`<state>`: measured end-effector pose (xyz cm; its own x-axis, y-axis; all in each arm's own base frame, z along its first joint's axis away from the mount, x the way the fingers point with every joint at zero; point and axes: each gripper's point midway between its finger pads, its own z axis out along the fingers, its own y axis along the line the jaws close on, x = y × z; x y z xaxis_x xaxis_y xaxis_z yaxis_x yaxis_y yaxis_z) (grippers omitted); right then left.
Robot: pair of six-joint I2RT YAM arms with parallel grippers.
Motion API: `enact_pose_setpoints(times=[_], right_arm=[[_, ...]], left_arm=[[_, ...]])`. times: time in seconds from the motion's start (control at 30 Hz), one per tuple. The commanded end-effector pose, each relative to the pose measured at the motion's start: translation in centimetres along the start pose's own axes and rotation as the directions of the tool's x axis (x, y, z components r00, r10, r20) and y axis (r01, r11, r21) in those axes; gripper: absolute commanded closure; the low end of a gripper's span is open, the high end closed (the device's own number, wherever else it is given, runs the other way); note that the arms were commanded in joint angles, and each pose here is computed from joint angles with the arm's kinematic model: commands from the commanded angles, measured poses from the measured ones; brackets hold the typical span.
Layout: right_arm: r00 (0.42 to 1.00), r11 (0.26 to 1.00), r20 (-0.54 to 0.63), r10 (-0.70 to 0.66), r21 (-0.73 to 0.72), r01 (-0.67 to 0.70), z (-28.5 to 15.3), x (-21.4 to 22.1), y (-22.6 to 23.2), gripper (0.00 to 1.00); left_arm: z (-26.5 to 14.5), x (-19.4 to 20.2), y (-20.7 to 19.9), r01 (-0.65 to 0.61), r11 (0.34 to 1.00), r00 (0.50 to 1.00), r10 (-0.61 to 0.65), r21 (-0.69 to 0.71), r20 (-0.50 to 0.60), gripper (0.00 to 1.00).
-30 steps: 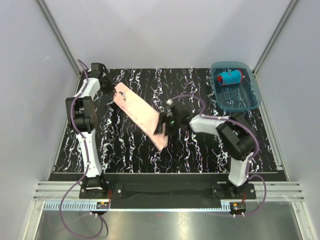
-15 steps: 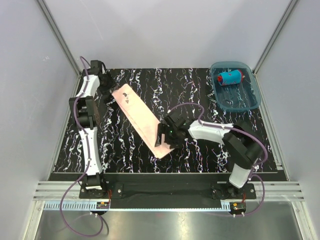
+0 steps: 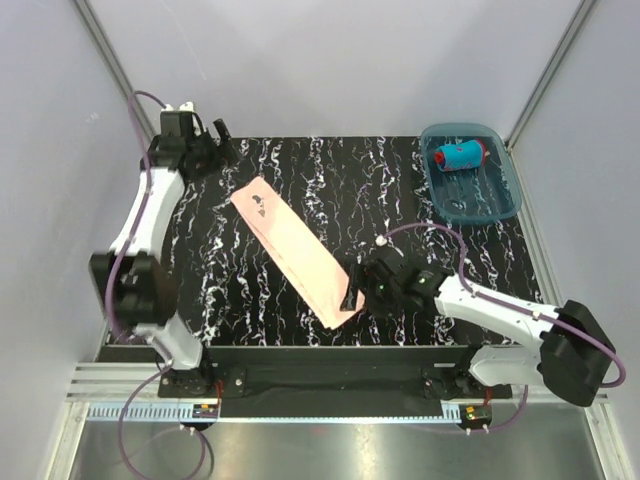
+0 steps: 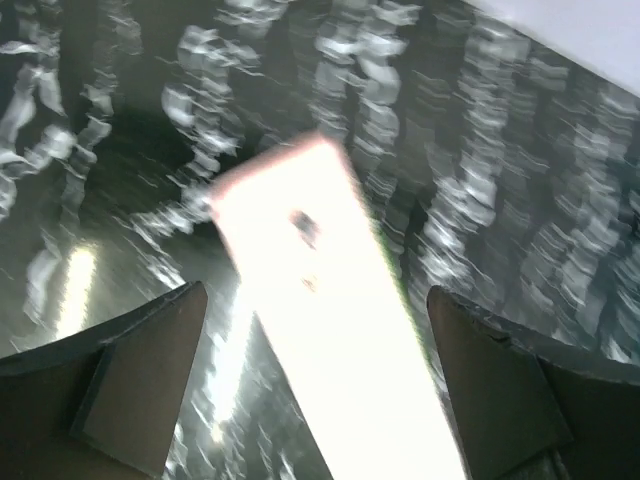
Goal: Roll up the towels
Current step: Fold the towel
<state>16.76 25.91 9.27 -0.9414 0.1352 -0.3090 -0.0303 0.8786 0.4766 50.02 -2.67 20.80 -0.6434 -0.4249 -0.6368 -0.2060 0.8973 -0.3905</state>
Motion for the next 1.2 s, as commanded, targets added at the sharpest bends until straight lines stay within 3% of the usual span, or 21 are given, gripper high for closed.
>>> enact_pose_setpoints(times=[0.0, 0.03, 0.07, 0.1, 0.13, 0.2, 0.23, 0.4, 0.6, 0.87, 1.0, 1.17], right_arm=[[0.993, 0.993, 0.008, 0.116, -0.004, -0.116, 1.2, 1.5, -1.8, 0.06], [0.991, 0.991, -0.005, 0.135, 0.001, -0.135, 1.6, 2.6, -2.9, 0.09], [0.987, 0.986, -0.006, 0.163, -0.013, -0.163, 1.8, 2.9, -2.9, 0.12], [0.986, 0.984, 0.019, 0.168, -0.065, -0.166, 1.9, 2.4, -2.2, 0.2], [0.984, 0.982, 0.022, 0.178, -0.069, -0.176, 2.3, 2.9, -3.0, 0.24], [0.977, 0.972, 0.055, 0.208, -0.127, -0.2, 2.5, 2.4, -2.4, 0.27], [0.975, 0.971, 0.057, 0.213, -0.127, -0.204, 2.8, 2.7, -3.0, 0.31], [0.965, 0.964, 0.093, 0.243, -0.137, -0.23, 3.8, 2.2, -3.4, 0.35], [0.962, 0.97, 0.126, 0.243, -0.003, -0.245, 6.0, 1.4, -4.8, 0.38], [0.969, 0.976, 0.139, 0.206, 0.049, -0.214, 7.6, 0.7, -5.0, 0.51], [0.967, 0.975, 0.144, 0.208, 0.051, -0.217, 7.8, 0.7, -5.2, 0.63], [0.963, 0.973, 0.162, 0.214, 0.049, -0.224, 7.3, 0.8, -5.7, 0.9]], left_arm=[[-4.8, 4.9, -4.8, -0.07, 0.984, 0.997, 0.064, 0.163, 0.044, 0.03], [-7.2, 5.2, -6.4, -0.083, 0.973, 0.993, 0.062, 0.214, 0.103, 0.05], [-8.0, 7.7, -8.4, -0.115, 0.951, 0.992, 0.096, 0.288, 0.082, 0.06], [-7.5, 11.6, -7.6, -0.111, 0.947, 0.994, 0.111, 0.301, 0.019, 0.07], [-9.3, 11.8, -8.9, -0.118, 0.925, 0.993, 0.1, 0.36, 0.069, 0.11], [-9.6, 17.3, -9.7, -0.125, 0.89, 0.99, 0.14, 0.439, -0.001, 0.14], [-10.8, 17.5, -10.7, -0.138, 0.861, 0.99, 0.138, 0.489, 0.037, 0.16], [-11.2, 24.7, -11.9, -0.203, 0.805, 0.965, 0.261, 0.557, -0.027, 0.2], [-10.9, 28.9, -12.4, -0.185, 0.769, 0.956, 0.285, 0.612, -0.068, 0.22], [-11.4, 33.4, -14.6, -0.139, 0.679, 0.94, 0.319, 0.721, -0.119, 0.24], [-10.7, 34.9, -14.2, -0.117, 0.694, 0.932, 0.324, 0.711, -0.163, 0.26], [-10.6, 36.1, -13.8, -0.119, 0.697, 0.923, 0.341, 0.707, -0.181, 0.28]])
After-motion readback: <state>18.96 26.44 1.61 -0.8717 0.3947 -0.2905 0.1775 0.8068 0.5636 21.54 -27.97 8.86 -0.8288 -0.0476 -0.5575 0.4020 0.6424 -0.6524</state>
